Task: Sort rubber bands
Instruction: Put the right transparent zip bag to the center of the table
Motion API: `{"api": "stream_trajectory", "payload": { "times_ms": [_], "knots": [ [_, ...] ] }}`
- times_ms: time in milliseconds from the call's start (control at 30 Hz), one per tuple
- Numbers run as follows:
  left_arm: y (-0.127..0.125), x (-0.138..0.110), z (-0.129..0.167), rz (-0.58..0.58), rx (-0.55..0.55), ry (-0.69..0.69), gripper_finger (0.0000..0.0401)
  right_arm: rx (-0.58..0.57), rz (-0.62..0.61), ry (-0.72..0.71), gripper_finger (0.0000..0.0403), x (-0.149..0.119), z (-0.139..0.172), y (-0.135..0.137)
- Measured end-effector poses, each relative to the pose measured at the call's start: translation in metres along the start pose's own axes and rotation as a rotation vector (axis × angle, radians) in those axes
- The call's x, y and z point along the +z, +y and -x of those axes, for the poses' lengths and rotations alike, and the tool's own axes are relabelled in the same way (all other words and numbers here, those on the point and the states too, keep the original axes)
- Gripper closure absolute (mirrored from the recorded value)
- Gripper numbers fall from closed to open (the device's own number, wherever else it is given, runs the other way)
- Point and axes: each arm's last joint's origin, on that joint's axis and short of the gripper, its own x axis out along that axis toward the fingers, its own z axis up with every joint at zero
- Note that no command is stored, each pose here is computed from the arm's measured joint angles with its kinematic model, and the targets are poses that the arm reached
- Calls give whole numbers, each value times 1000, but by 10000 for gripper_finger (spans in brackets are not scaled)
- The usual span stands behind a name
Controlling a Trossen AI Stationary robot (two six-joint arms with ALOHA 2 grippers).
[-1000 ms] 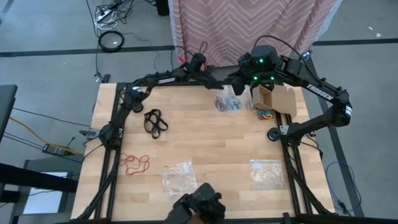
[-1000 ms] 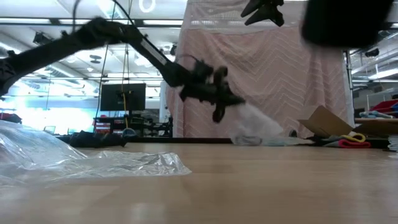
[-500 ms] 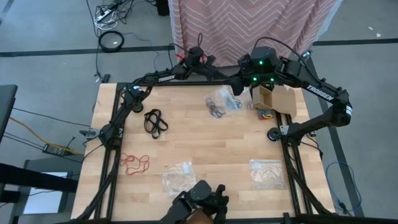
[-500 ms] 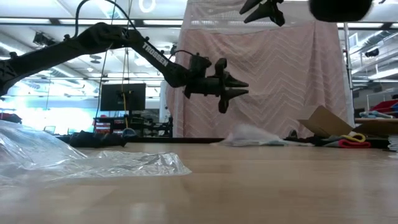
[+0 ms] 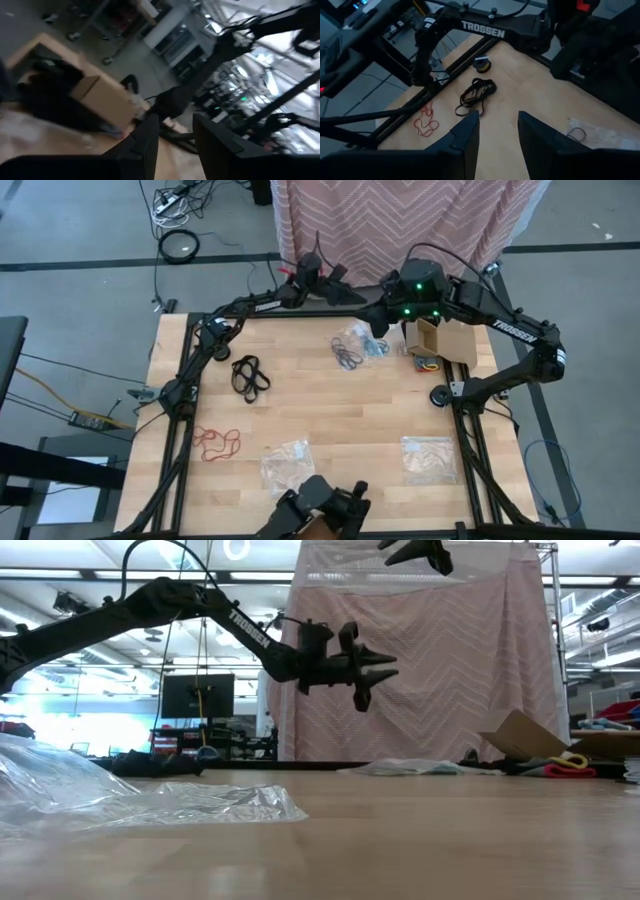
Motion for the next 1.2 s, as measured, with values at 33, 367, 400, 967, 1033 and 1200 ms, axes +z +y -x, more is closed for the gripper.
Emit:
{"api": "stream_trajectory", "payload": {
  "times_ms": [33, 367, 400, 967, 1033, 1200],
  "knots": [
    [-3, 2, 0, 4, -21, -2, 272, -3, 2, -1, 280, 0, 0, 0],
    [-24, 21, 11, -14, -137, -61, 281, 7, 38, 4, 280, -2, 0, 3],
    [-26, 23, 12, -13, -136, -62, 283, 8, 40, 5, 280, -2, 0, 3],
    [-91, 89, 14, -227, -166, 29, 347, 182, 75, -153, 280, 17, 7, 12],
    [-99, 92, 22, -252, -124, 24, 349, 192, 77, -168, 280, 18, 10, 13],
    [-118, 90, 54, -271, 177, 81, 350, 205, 70, -210, 280, 21, 22, 13]
  ]
}}
